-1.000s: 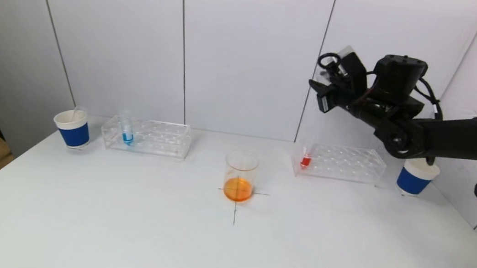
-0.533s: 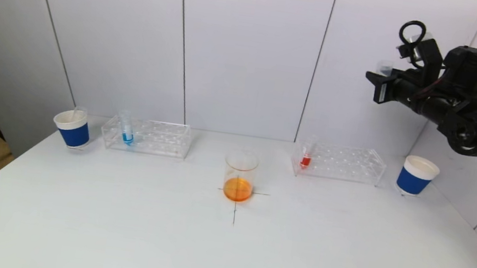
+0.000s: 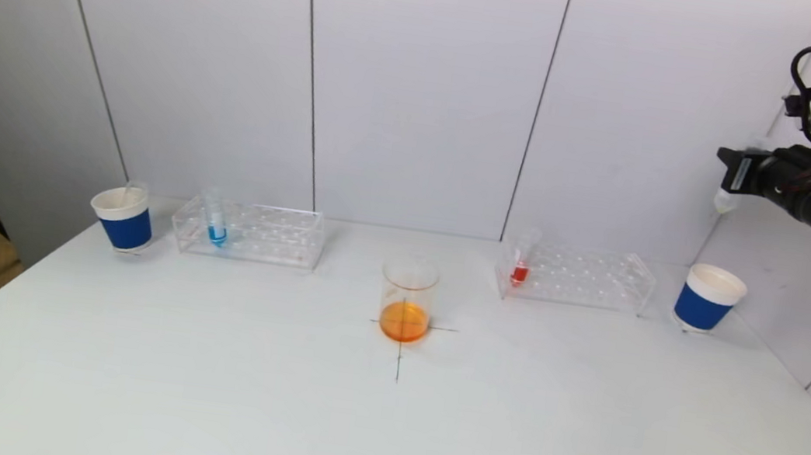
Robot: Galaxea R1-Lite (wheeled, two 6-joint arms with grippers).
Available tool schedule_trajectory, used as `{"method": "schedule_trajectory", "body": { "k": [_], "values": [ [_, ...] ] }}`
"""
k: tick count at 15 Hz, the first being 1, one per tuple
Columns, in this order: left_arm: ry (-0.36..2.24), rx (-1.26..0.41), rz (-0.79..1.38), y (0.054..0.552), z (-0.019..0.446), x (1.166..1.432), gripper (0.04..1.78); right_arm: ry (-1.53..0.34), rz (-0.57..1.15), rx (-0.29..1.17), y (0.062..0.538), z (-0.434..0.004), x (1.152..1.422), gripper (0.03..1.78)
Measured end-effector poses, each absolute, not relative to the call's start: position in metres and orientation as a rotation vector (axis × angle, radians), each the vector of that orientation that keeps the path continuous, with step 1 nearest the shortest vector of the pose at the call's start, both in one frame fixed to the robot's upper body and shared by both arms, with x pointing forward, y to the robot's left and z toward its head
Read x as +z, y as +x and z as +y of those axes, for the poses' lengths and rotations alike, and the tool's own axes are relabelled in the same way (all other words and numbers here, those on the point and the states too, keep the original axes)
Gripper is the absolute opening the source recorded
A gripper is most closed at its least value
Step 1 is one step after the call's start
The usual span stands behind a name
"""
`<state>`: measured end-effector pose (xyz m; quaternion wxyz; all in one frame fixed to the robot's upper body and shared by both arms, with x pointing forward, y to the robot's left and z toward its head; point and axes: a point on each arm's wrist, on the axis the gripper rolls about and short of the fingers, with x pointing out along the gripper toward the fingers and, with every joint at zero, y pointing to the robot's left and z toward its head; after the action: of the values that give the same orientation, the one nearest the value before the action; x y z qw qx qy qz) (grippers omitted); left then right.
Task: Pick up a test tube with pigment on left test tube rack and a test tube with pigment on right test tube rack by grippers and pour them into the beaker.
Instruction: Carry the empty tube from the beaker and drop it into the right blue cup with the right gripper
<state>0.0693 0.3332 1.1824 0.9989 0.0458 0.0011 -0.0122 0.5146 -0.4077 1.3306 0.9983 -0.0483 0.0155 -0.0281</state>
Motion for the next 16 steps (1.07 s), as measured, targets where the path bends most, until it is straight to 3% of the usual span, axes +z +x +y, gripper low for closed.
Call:
{"method": "schedule_trajectory", "body": {
  "k": [9,16],
  "values": [
    [0.091,-0.025,0.002,0.069,0.333,1.182,1.76,0.030,0.138,-0.217,0.515,-0.433,1.308,0.53],
    [0.091,-0.024,0.002,0.069,0.333,1.182,1.76,0.058,0.187,-0.250,0.526,-0.446,1.279,0.53]
  ]
}}
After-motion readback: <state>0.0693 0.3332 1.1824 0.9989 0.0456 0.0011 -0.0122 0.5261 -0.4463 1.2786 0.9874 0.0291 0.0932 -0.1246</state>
